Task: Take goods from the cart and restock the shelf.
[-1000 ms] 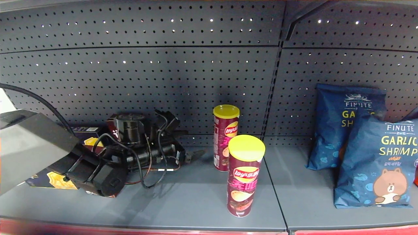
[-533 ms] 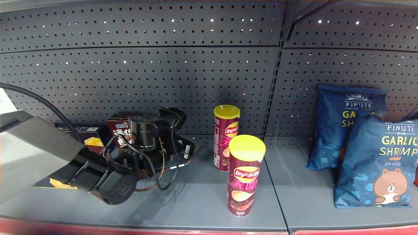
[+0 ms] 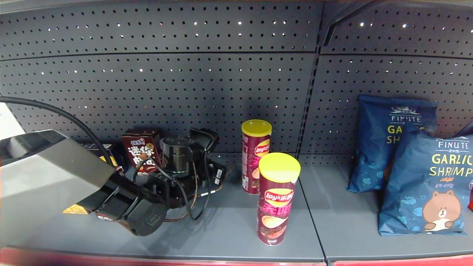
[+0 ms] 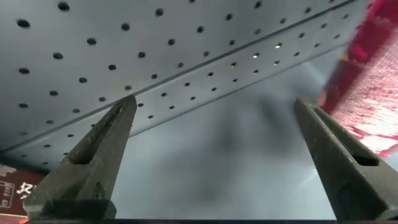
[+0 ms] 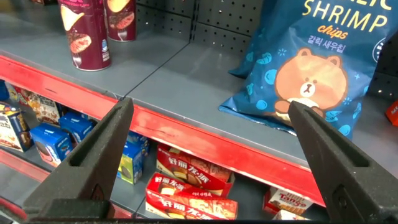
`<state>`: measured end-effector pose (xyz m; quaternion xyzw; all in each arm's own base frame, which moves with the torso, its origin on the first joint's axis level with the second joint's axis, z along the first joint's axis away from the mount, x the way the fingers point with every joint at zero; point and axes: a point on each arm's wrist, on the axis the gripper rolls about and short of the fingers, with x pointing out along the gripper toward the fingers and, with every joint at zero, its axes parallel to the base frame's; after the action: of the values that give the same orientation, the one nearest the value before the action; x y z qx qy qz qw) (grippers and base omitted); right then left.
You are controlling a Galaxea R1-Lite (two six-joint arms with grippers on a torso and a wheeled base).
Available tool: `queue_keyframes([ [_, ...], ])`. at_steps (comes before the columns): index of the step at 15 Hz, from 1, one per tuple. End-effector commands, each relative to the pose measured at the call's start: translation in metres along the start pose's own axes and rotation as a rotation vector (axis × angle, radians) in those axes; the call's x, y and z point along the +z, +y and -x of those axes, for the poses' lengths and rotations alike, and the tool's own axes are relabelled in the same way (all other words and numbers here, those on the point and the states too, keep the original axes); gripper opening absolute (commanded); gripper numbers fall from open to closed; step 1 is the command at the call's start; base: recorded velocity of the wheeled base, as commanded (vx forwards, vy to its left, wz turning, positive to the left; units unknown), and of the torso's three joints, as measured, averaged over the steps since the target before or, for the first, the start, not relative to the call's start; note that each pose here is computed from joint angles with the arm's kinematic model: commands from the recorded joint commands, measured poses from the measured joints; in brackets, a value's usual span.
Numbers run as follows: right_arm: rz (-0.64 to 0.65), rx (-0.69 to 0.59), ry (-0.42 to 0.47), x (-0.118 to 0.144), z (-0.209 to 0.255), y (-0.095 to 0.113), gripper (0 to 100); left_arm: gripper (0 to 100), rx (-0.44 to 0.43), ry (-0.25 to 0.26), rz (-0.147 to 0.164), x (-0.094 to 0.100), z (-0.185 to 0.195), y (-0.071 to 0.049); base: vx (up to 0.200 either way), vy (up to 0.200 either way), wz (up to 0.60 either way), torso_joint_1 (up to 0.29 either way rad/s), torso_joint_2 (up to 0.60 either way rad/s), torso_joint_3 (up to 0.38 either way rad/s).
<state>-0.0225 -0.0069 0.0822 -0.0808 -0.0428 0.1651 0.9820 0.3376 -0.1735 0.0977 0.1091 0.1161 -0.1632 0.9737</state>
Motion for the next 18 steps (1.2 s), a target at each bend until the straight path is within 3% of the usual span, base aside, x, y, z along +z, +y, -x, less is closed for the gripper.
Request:
queue_keyframes([
  [1, 0.001, 0.001, 0.001, 0.000, 0.000, 0.000, 100, 100, -0.007, 0.015, -0.004, -0.007, -0.008, -0.004, 0.000, 0.000, 0.00, 0.000, 0.00, 0.000],
  [9, 0.001, 0.001, 0.001, 0.000, 0.000, 0.000, 100, 100, -0.033, -0.012, -0.008, 0.001, -0.024, -0.019, 0.000, 0.000, 0.00, 0.000, 0.00, 0.000],
  [14, 0.001, 0.001, 0.001, 0.000, 0.000, 0.000, 100, 100, -0.028, -0.016, -0.008, 0.001, -0.026, -0.020, 0.000, 0.000, 0.00, 0.000, 0.00, 0.000],
  [18, -0.003, 0.002, 0.004, 0.001, 0.000, 0.000, 100, 100, 0.010, -0.025, -0.003, 0.006, -0.021, -0.015, 0.000, 0.000, 0.00, 0.000, 0.00, 0.000],
])
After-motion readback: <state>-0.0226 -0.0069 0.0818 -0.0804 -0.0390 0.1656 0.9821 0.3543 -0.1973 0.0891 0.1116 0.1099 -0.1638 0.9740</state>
